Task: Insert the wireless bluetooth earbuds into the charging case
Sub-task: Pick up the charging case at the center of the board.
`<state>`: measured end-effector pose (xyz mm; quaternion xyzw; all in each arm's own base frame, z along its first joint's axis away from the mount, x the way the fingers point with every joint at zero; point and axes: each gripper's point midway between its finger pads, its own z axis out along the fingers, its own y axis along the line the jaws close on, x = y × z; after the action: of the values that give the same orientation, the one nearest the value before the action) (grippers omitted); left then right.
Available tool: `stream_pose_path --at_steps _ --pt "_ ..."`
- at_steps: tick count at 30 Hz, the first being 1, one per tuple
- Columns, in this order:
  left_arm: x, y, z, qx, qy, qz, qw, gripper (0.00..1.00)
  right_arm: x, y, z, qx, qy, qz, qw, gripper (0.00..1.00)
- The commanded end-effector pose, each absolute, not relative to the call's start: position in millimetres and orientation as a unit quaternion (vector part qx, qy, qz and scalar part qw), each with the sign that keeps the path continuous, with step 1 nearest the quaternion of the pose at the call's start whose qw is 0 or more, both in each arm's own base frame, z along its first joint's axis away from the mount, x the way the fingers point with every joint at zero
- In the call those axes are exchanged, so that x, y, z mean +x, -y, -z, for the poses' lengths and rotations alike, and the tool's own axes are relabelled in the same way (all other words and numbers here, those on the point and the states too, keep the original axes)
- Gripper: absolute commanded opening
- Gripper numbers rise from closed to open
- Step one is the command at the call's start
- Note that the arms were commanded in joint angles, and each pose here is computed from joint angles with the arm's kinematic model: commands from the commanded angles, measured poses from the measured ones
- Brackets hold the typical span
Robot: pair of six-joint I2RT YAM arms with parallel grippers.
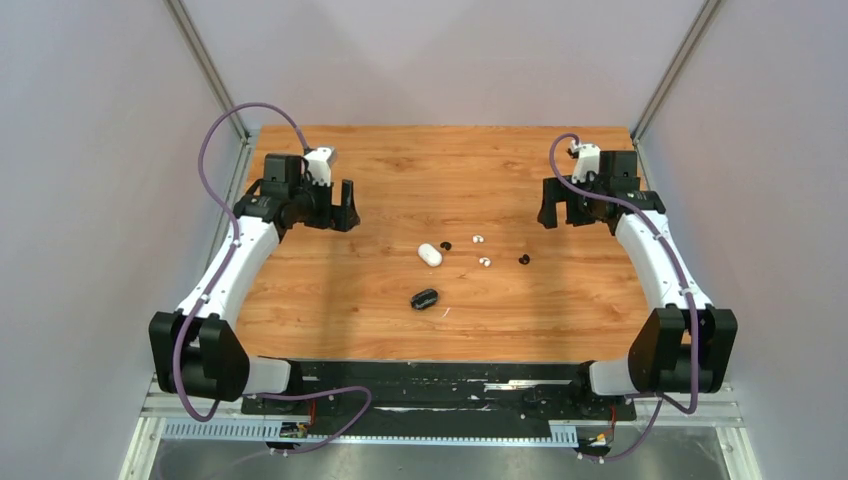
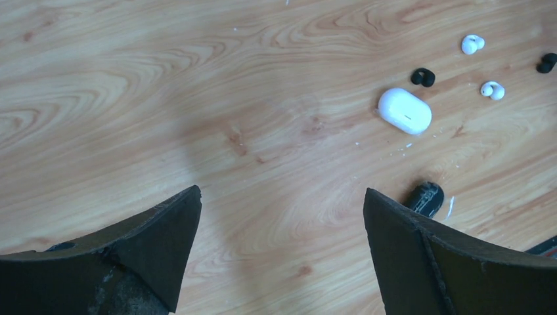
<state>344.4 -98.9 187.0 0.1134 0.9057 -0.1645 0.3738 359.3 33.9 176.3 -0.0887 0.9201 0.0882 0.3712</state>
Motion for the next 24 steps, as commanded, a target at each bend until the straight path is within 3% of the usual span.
stream_pose_path --at_steps 1,8,15,24 --pt "338.0 103.1 -186.7 0.108 -0.902 0.196 0.370 1.00 366.0 -95.4 -203.2 -0.220 -0.865 -0.217 0.395 1.00" --pt "338.5 101.6 -186.1 0.100 -0.902 0.212 0.362 1.00 352.1 -200.1 -203.5 -0.437 -0.747 -0.332 0.375 0.98" --pt "326.8 101.3 -188.2 0.096 -0.900 0.231 0.356 1.00 318.0 -256.7 -144.5 -0.646 -0.603 -0.312 0.349 0.94" --pt "316.6 93.2 -177.2 0.073 -0.904 0.239 0.347 1.00 300.9 -282.5 -103.8 -0.735 -0.521 -0.293 0.320 0.87"
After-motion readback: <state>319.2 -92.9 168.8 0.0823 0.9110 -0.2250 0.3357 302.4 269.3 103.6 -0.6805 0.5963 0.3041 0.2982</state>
